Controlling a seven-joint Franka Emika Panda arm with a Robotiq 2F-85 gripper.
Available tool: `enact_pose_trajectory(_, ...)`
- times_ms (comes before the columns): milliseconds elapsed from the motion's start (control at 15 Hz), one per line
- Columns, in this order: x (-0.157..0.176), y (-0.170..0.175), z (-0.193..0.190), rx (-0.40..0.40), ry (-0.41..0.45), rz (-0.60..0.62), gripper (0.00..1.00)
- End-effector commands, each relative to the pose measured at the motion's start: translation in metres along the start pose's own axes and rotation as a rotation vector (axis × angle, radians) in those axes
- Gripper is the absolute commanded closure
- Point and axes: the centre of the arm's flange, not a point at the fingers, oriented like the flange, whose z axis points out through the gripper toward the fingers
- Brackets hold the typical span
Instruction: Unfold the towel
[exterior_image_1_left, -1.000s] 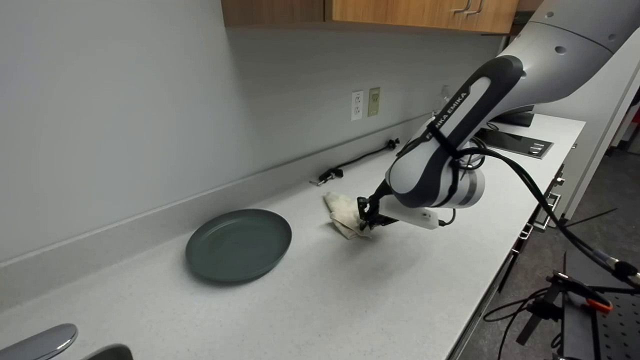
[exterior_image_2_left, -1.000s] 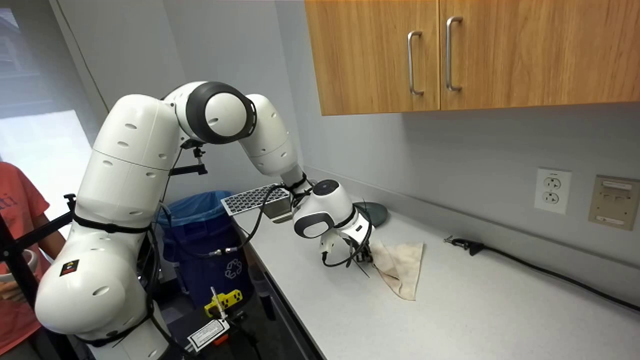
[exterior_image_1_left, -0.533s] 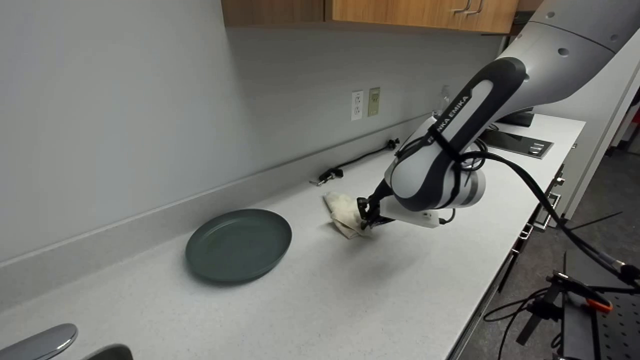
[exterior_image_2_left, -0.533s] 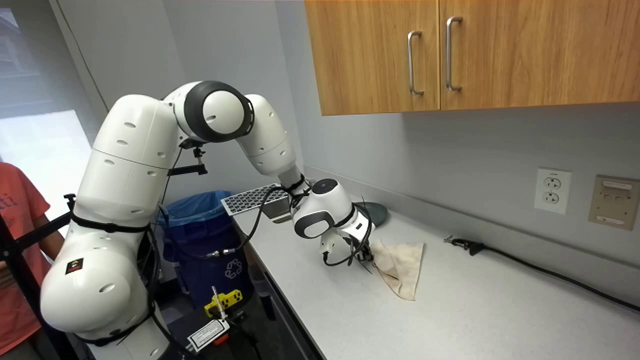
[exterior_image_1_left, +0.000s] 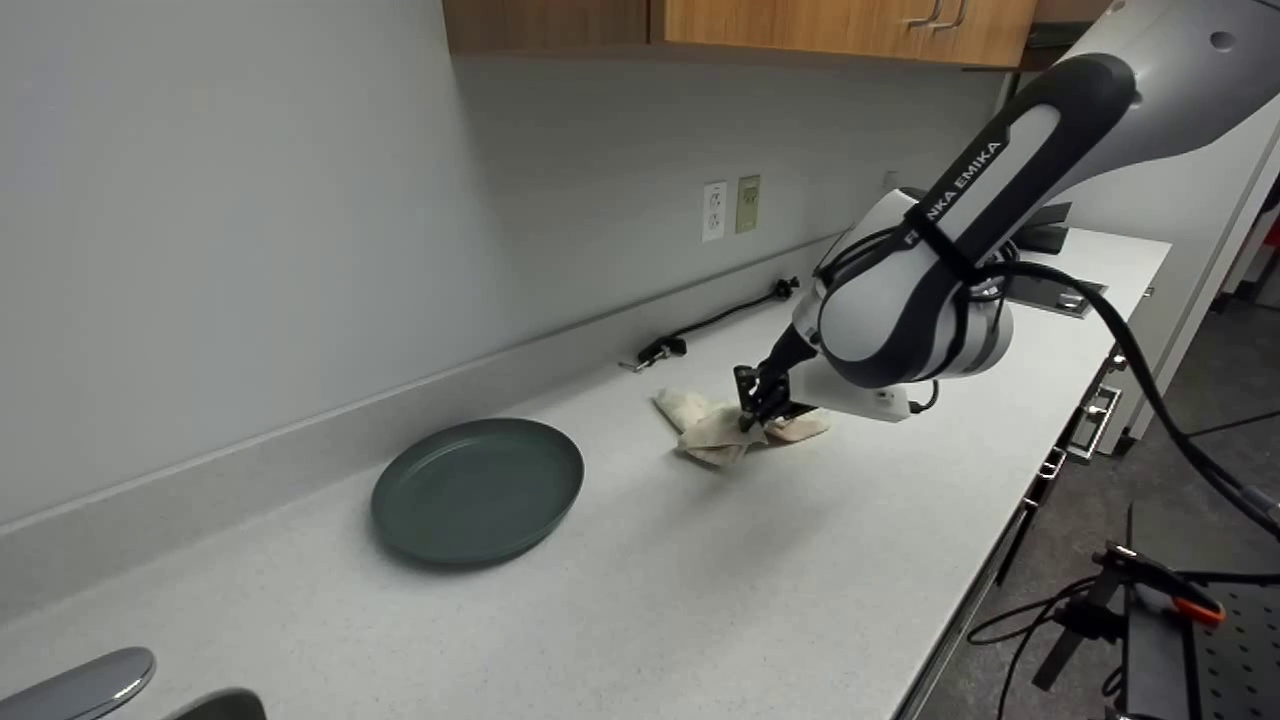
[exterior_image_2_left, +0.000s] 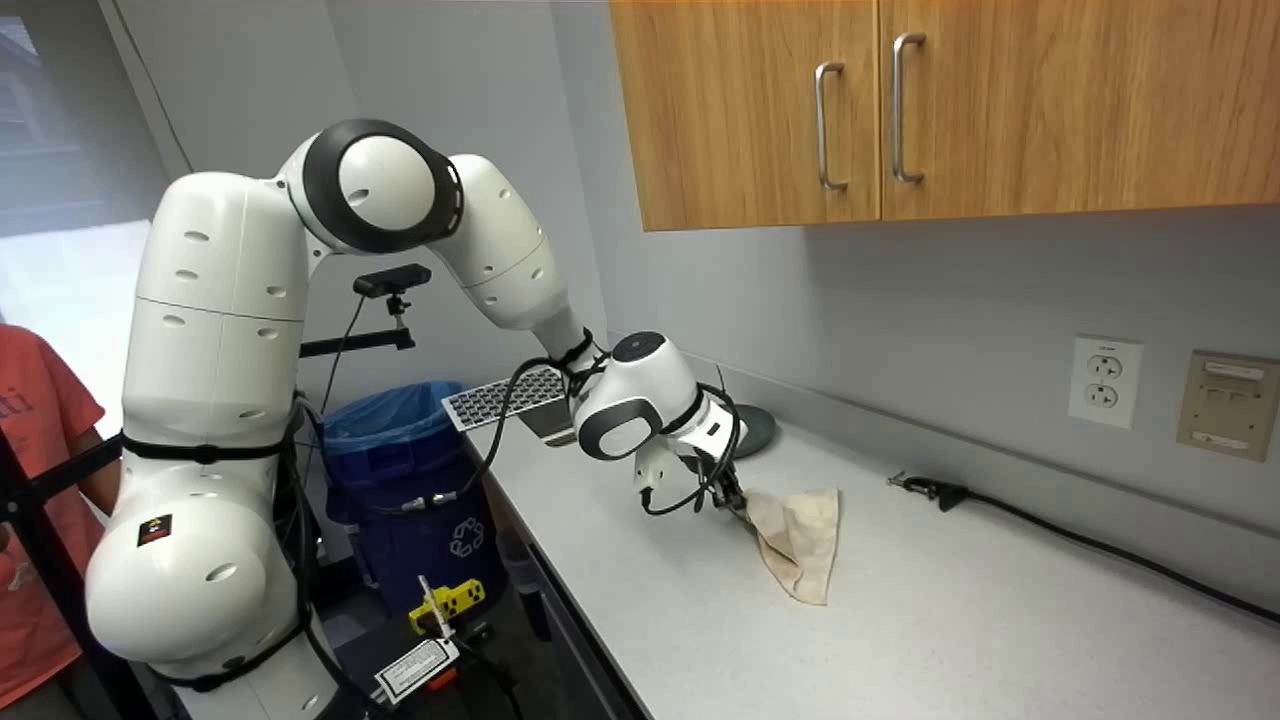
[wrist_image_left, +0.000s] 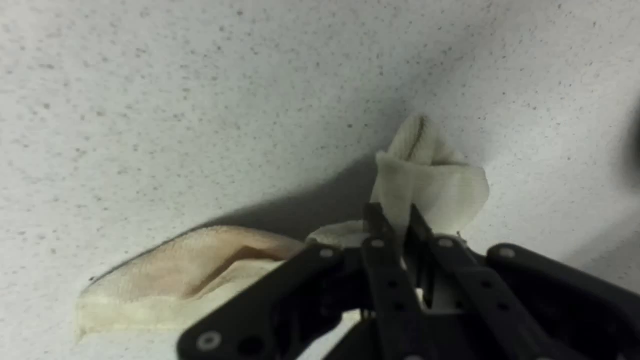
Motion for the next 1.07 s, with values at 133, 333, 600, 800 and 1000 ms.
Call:
enact_pose_trajectory(133, -0.004, 0.010, -0.026, -0.054, -0.056, -0.012, 0.40)
enact_pose_trajectory(333, -0.004, 0.017, -0.025, -0.070, -0.071, -0.019, 0.18)
enact_pose_trajectory(600, -0.009, 0.017, -0.024, -0.058, -0.087, -0.008, 0.00)
enact_pose_trajectory(800, -0.019, 0.007, -0.018, -0.022, -0.089, 0.031, 0.00)
enact_pose_trajectory(1000, -0.040, -0.002, -0.008, -0.002, -0.101, 0.055, 0.00)
